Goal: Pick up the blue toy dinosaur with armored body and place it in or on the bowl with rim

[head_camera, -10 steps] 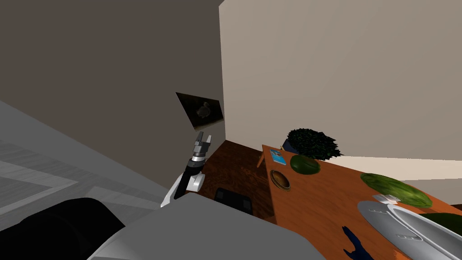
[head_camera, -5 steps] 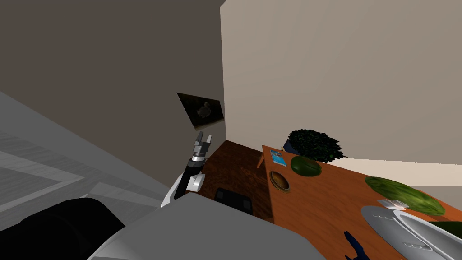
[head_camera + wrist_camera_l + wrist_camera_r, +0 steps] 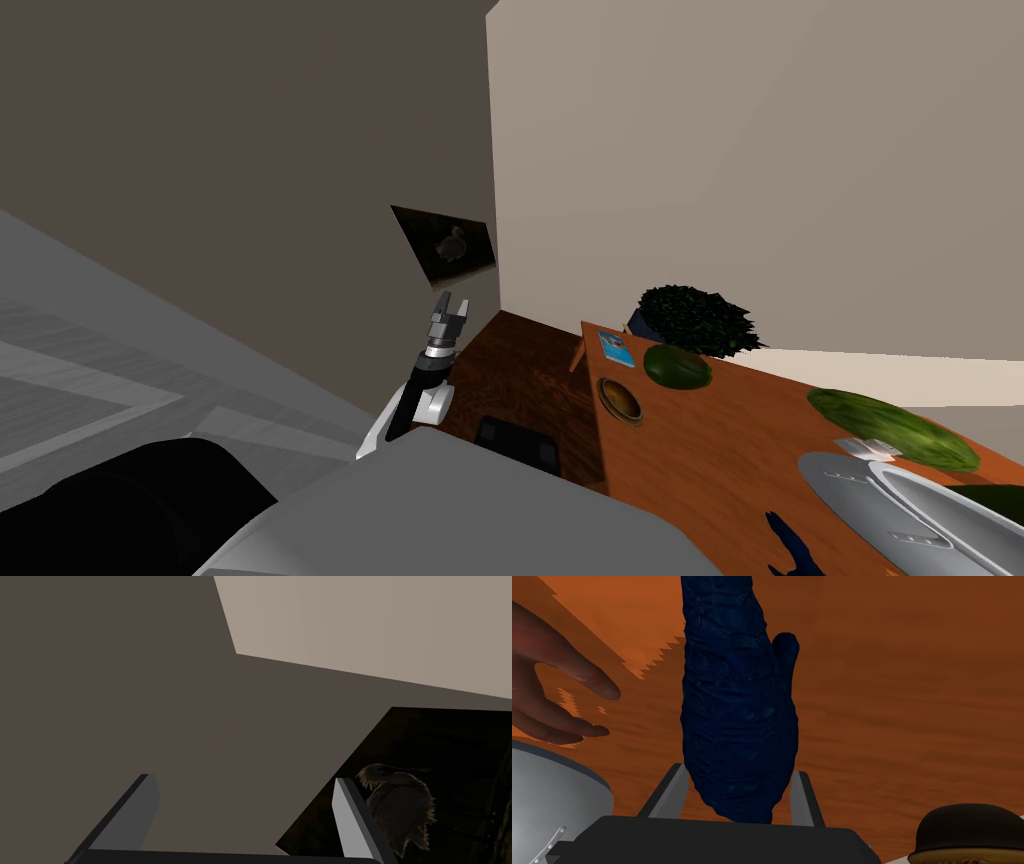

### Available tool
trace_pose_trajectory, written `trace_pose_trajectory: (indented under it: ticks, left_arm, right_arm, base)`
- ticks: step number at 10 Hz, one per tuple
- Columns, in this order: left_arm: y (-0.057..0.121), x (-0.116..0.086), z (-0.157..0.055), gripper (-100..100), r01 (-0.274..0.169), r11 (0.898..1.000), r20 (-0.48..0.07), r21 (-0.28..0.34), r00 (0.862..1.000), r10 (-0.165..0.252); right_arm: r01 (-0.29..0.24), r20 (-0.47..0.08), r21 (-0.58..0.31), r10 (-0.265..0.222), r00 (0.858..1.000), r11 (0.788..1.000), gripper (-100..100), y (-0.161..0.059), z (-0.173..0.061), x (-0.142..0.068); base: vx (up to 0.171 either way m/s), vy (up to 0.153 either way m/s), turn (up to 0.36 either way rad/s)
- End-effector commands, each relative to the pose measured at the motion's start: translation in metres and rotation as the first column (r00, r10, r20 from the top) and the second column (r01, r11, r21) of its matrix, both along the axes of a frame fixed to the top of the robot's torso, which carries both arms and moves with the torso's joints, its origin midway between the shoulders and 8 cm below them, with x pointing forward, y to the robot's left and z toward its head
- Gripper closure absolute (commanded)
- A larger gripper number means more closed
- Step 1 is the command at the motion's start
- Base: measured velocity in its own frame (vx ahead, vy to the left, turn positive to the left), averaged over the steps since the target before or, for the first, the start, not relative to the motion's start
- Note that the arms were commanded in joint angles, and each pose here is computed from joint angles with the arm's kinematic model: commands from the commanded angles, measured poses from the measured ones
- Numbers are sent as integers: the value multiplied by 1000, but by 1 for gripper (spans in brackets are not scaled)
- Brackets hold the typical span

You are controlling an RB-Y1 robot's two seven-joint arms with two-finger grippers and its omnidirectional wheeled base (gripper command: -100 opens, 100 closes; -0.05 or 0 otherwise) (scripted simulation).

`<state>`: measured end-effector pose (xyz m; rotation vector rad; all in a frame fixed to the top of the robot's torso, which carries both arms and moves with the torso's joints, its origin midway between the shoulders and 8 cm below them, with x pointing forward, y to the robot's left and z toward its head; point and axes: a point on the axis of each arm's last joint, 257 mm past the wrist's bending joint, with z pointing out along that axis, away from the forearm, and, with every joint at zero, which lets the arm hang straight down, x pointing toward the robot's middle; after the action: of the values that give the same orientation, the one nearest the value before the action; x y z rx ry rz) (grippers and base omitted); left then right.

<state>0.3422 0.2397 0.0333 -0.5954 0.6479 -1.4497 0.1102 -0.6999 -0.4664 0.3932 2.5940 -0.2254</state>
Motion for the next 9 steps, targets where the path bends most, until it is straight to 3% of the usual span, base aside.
trace_pose_trajectory:
  ticks: [1,2,3,4,5,6,8,9]
  left_arm:
    - [0,0,0,0,0,1000,0,0,1000,0]
    - [0,0,0,0,0,1000,0,0,1000,0]
    - [0,0,0,0,0,1000,0,0,1000,0]
    - [0,0,0,0,0,1000,0,0,1000,0]
    - [0,0,0,0,0,1000,0,0,1000,0]
    - [0,0,0,0,0,1000,0,0,1000,0]
    - [0,0,0,0,0,1000,0,0,1000,0]
    - [0,0,0,0,0,1000,0,0,1000,0]
  right_arm:
    - [-3,0,2,3,1000,1000,100,-2,6,0]
    - [-5,-1,1,5,1000,1000,100,-1,4,0]
    - [-4,-1,2,4,1000,1000,0,-1,4,0]
    - [-19,43,-43,21,999,999,100,-24,34,29]
    - [24,14,-61,-23,1000,998,100,-37,33,6]
    - [44,3,-79,-44,999,996,100,-48,39,-2]
    - [-3,31,-53,4,1000,999,100,-31,35,20]
    - [41,5,-76,-41,999,996,100,-46,38,-1]
  base:
    - [-10,65,-63]
    - [-5,27,-16]
    - [-1,6,-1]
    - [12,52,35]
    - [27,66,75]
    - [20,36,6]
    - [-4,5,-25]
    - [-3,-2,40]
